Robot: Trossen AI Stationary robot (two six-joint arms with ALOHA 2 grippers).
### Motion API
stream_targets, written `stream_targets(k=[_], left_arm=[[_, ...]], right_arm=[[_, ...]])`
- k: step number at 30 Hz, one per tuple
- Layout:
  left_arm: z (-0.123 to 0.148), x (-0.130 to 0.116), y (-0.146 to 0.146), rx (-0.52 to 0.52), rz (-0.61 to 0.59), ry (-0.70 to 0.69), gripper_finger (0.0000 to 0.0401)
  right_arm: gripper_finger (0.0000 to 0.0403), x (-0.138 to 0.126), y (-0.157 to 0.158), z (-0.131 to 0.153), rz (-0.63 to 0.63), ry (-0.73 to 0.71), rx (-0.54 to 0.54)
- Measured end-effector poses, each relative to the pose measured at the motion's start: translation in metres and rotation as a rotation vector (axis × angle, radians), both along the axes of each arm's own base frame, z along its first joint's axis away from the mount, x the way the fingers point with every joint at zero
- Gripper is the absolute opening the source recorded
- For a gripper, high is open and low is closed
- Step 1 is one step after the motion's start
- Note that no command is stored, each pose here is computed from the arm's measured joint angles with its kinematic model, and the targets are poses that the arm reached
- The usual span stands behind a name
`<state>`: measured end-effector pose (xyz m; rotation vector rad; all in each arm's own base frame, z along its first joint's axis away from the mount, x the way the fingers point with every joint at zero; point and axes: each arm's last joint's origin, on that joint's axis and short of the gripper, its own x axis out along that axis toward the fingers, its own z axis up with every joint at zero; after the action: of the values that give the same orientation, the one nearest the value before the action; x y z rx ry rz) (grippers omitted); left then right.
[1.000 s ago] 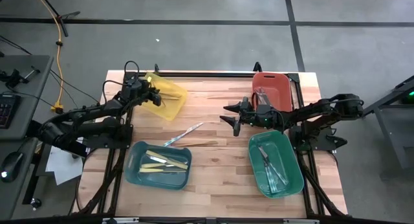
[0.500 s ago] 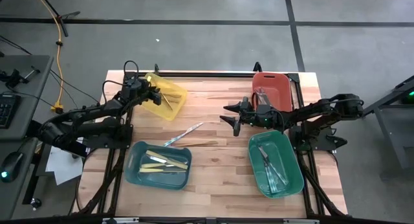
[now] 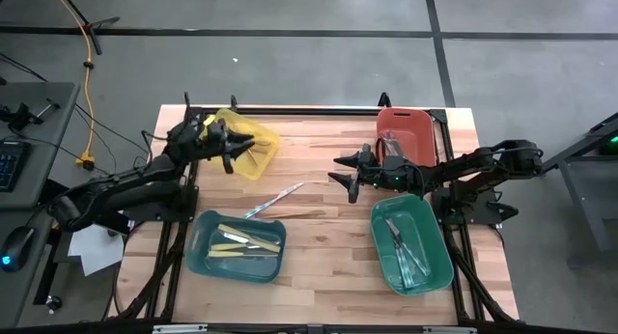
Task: Sort silverware by color (type)
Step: Put the patterned green knife into the green bin
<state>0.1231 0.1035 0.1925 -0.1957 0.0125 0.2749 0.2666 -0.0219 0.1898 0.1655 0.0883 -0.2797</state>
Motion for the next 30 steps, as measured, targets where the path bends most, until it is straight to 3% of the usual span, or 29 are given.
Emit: stream_targets(k=[4,8,14,18,26,30], left_arm=[[0.005,0.009,-0.018,0.084,-0.114,-0.016,0.0075],[0.008,0.017,-0.035,0.19,-0.194,-0.017,0.0014],[0.005,0.027,-0.057,0.287,-0.306,0.131,0.0002],[0.006,0.031,-0.068,0.292,-0.318,0.263,0.0001],[0.008,0.035,-0.093,0.239,-0.485,0.287,0.0],[0.0,0.036,-0.1,0.195,-0.513,0.377,0.0]], right_arm=[[0.0227,0.0,-0.001,0.001,-0.02,-0.007,-0.003],[0.0227,-0.001,-0.003,0.001,-0.06,-0.009,-0.007],[0.0227,-0.001,-0.01,0.001,-0.087,-0.009,-0.007],[0.0227,-0.002,-0.014,0.001,-0.1,-0.009,-0.007],[0.0227,-0.002,-0.014,0.002,-0.103,-0.023,-0.008],[0.0227,-0.001,-0.014,0.005,-0.103,-0.052,-0.01]])
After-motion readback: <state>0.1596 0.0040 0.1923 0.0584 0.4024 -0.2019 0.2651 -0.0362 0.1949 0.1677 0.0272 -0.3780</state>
